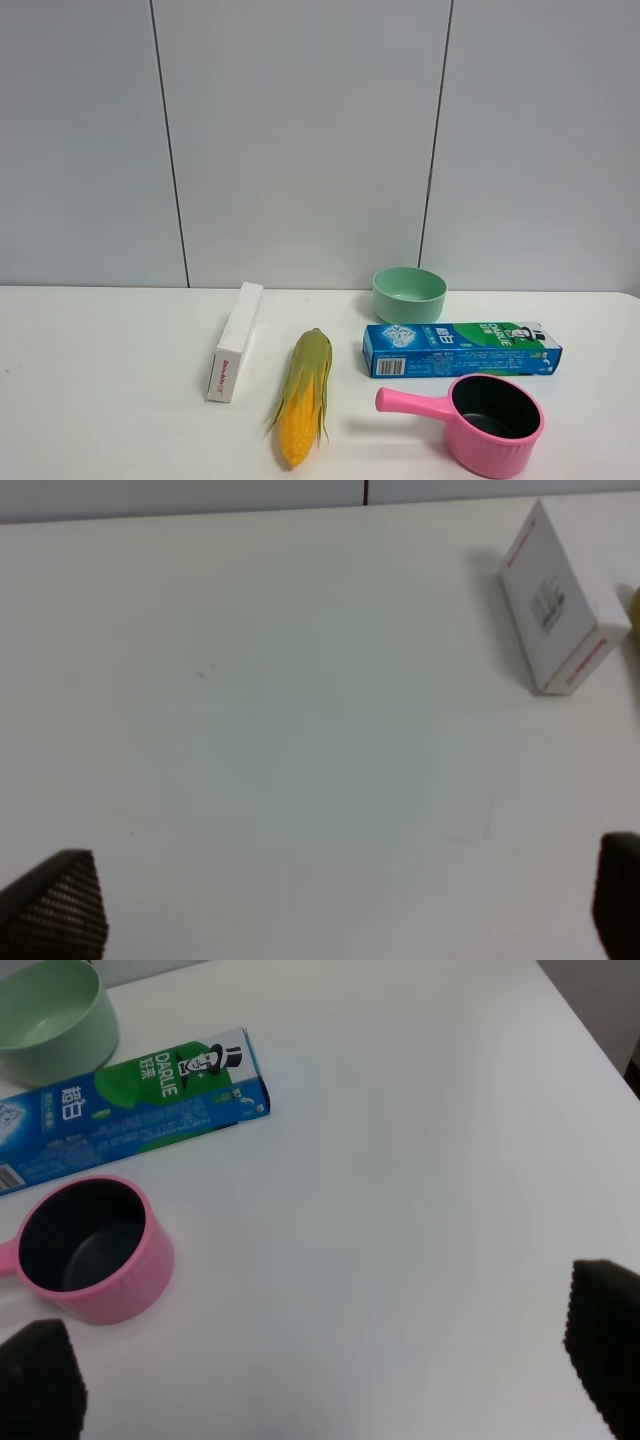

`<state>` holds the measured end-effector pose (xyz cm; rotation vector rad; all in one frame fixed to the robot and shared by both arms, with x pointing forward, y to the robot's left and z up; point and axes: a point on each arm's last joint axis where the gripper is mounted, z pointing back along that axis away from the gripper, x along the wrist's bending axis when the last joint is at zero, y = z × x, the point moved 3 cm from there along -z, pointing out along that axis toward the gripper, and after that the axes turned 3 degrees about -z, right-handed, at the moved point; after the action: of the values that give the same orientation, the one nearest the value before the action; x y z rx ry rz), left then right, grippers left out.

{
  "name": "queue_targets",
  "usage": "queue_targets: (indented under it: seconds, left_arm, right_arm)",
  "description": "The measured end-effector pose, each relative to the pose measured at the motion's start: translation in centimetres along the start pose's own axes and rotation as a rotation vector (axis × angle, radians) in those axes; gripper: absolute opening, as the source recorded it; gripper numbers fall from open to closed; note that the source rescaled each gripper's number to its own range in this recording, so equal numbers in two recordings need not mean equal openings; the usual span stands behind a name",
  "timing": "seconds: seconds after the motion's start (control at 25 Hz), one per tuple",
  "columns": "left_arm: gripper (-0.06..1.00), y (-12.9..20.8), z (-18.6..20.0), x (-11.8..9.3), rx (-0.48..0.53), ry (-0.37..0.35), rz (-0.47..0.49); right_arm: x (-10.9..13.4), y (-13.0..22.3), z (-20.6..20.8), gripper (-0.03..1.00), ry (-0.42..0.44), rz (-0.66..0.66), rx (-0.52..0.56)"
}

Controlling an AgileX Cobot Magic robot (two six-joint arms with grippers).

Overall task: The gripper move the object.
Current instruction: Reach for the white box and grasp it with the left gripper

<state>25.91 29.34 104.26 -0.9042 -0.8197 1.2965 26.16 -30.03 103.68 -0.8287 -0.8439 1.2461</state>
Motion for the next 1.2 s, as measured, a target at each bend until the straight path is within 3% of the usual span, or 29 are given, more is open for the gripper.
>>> queue_targets:
  seconds: [0.12,0.24,0.36,0.52,0.8,0.96,1.2]
  left_arm:
    - [1.00,-0.1,-0.3,-0.4,0.020,0.038,0.038]
    - [1.00,-1.1,-0.5,-1.5,0.043,0.134,0.077]
    - [1.00,-4.2,0.2,-2.5,-0.049,0.223,0.071]
    - [1.00,-9.4,0.7,-3.2,-0.175,0.288,-0.010]
    - [1.00,-16.2,-3.6,-3.6,-0.198,0.353,-0.201]
    - [1.00,-18.7,-8.2,-3.5,-0.136,0.378,-0.236]
    - [1.00,-19.3,-17.4,-4.0,0.081,0.416,-0.298]
  right_arm:
    - [0.0,0.0,0.0,1.00,0.000,0.000,0.000]
    - [0.0,0.0,0.0,1.00,0.000,0.000,0.000]
    - [0.0,0.0,0.0,1.00,0.000,0.000,0.000]
    - [0.0,0.0,0.0,1.00,0.000,0.000,0.000]
    - [0.0,0.0,0.0,1.00,0.000,0.000,0.000]
    - [0.0,0.0,0.0,1.00,0.000,0.000,0.000]
    - [0.0,0.0,0.0,1.00,0.000,0.000,0.000]
